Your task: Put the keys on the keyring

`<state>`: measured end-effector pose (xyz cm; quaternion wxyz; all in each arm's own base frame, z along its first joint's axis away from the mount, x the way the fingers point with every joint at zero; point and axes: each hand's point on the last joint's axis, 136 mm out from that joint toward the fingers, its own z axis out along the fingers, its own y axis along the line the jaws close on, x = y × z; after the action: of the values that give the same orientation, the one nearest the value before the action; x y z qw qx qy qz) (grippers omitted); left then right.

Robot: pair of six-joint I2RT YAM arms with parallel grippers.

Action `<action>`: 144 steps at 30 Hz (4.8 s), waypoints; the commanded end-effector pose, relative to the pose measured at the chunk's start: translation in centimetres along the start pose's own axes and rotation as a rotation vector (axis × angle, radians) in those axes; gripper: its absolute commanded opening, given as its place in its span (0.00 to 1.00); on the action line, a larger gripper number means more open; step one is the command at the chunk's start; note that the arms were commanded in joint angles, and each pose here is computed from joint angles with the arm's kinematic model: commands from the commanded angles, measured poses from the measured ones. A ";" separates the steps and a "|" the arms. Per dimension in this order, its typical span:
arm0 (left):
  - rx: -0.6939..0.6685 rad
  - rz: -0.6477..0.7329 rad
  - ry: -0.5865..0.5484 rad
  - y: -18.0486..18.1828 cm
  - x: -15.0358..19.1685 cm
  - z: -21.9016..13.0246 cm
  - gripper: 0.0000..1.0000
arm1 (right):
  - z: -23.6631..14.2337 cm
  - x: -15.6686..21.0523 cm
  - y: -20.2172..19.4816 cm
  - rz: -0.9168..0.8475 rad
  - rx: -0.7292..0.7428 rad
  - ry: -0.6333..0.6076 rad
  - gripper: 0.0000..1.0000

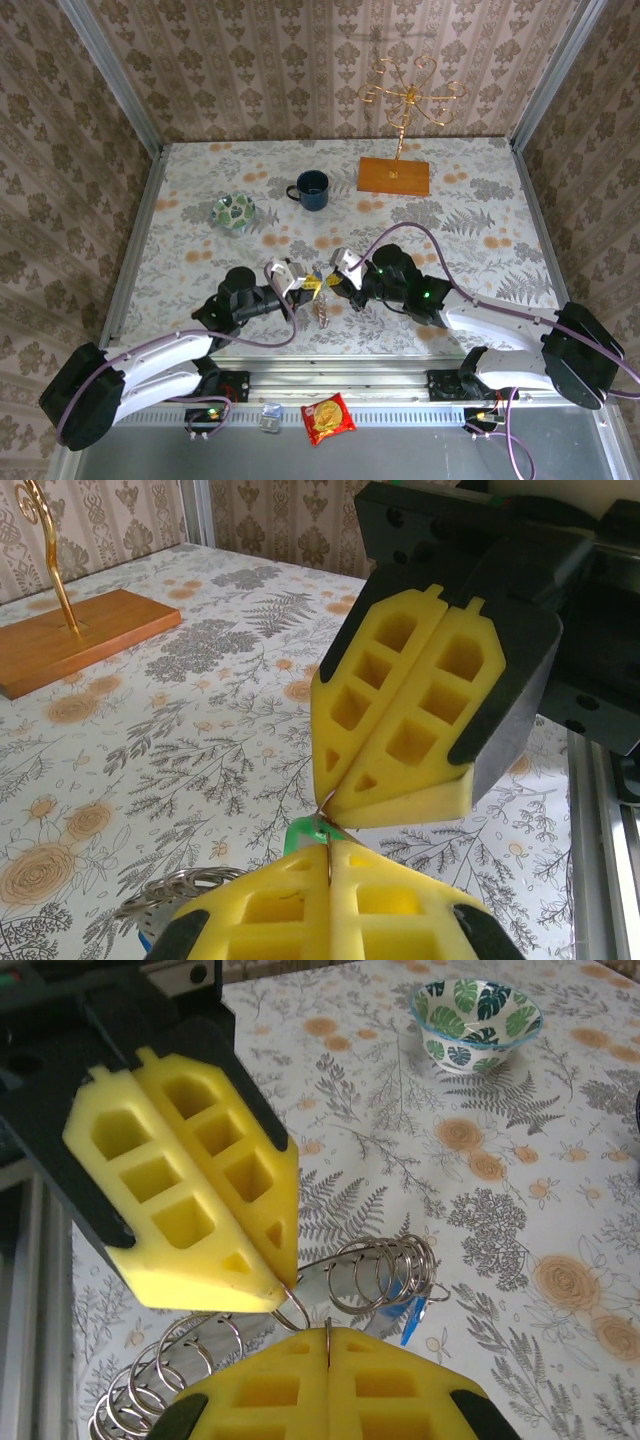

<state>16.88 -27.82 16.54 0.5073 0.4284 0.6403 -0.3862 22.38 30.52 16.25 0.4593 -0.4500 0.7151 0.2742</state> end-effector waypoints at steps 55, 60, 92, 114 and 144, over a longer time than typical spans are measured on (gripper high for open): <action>0.041 0.024 -0.150 -1.1 -1.6 0.5 0.00 | -0.3 -0.6 0.2 0.229 -0.123 -0.137 0.00; 0.033 0.025 -0.149 -1.0 -1.6 0.5 0.00 | -0.4 -0.7 0.3 0.228 -0.130 -0.144 0.00; -0.043 0.009 -0.130 0.2 -1.9 1.2 0.00 | 0.2 -0.7 2.4 0.117 -0.159 -0.103 0.00; -0.089 0.012 -0.129 0.6 -2.2 1.5 0.00 | 0.1 -0.7 3.1 -0.115 -0.043 -0.086 0.00; -0.022 0.015 -0.169 -0.6 -2.5 1.2 0.00 | -1.1 -1.0 0.3 0.083 -0.043 -0.159 0.00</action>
<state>17.44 -29.14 17.27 0.5567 0.3975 0.6184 -0.3869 21.45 29.78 16.14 0.4759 -0.4144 0.7031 0.3279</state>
